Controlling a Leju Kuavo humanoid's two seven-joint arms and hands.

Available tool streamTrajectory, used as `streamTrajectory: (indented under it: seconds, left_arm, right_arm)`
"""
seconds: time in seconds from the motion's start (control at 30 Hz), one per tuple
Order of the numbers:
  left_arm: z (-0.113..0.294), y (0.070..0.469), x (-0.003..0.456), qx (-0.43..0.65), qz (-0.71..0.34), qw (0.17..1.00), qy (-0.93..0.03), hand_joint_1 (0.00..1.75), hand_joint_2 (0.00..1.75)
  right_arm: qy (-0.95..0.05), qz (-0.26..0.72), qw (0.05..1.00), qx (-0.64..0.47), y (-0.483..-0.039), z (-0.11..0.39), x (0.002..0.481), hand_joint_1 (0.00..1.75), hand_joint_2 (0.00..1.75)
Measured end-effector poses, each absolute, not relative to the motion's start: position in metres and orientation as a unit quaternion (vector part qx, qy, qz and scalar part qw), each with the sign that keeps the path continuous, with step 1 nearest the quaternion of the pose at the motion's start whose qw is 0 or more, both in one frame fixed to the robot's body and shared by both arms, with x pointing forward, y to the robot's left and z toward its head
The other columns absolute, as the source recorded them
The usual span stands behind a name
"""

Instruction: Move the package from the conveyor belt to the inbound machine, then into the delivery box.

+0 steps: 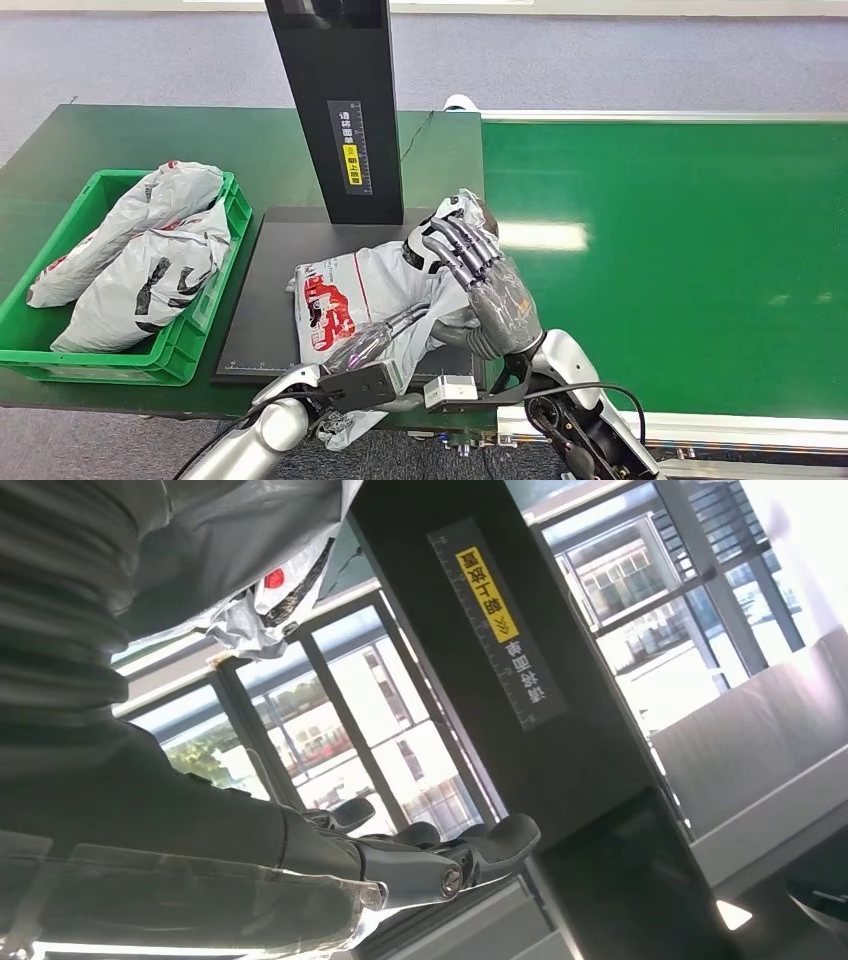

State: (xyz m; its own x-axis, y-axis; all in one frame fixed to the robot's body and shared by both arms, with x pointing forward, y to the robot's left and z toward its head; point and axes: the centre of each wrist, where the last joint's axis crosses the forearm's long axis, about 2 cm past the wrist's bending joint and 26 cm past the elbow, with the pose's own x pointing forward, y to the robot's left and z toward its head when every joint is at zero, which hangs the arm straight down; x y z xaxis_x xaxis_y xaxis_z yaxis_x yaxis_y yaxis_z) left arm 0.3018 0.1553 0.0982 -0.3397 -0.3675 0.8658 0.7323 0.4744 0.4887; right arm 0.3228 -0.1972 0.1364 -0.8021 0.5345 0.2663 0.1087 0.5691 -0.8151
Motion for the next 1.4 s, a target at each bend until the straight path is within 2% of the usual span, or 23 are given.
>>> streamTrajectory:
  seconds: [0.03, 0.13, 0.17, 0.33, 0.53, 1.03, 1.23, 1.4]
  left_arm:
    - [0.098, 0.155, 0.302, -0.142, -0.493, 0.559, -0.651, 0.32, 1.75]
    - [0.096, 0.156, 0.302, -0.156, -0.486, 0.569, -0.645, 1.13, 1.75]
    - [0.096, 0.156, 0.302, -0.162, -0.483, 0.573, -0.643, 1.26, 1.75]
    - [0.096, 0.157, 0.304, -0.172, -0.474, 0.58, -0.64, 1.28, 1.75]
    - [0.096, 0.158, 0.306, -0.172, -0.47, 0.582, -0.641, 1.71, 1.75]
    - [0.099, 0.166, 0.301, -0.192, -0.366, 0.593, -0.691, 1.75, 1.75]
    - [0.109, 0.174, 0.289, -0.195, -0.283, 0.561, -0.753, 1.75, 1.75]
    - [0.118, 0.178, 0.284, -0.191, -0.26, 0.541, -0.777, 1.75, 1.75]
  right_arm:
    - [-0.849, 0.423, 0.254, -0.189, -0.198, 0.136, 0.322, 0.0, 1.75]
    - [-0.847, 0.423, 0.262, -0.188, -0.2, 0.135, 0.322, 0.0, 1.75]
    - [-0.846, 0.423, 0.263, -0.188, -0.2, 0.134, 0.321, 0.0, 1.75]
    - [-0.844, 0.425, 0.267, -0.187, -0.2, 0.134, 0.321, 0.0, 1.75]
    - [-0.844, 0.424, 0.269, -0.187, -0.2, 0.133, 0.32, 0.0, 1.75]
    - [-0.855, 0.389, 0.298, -0.172, -0.2, 0.13, 0.31, 0.0, 1.75]
    - [-0.867, 0.355, 0.315, -0.152, -0.199, 0.127, 0.302, 0.0, 1.75]
    - [-0.87, 0.345, 0.32, -0.147, -0.198, 0.126, 0.299, 0.0, 1.75]
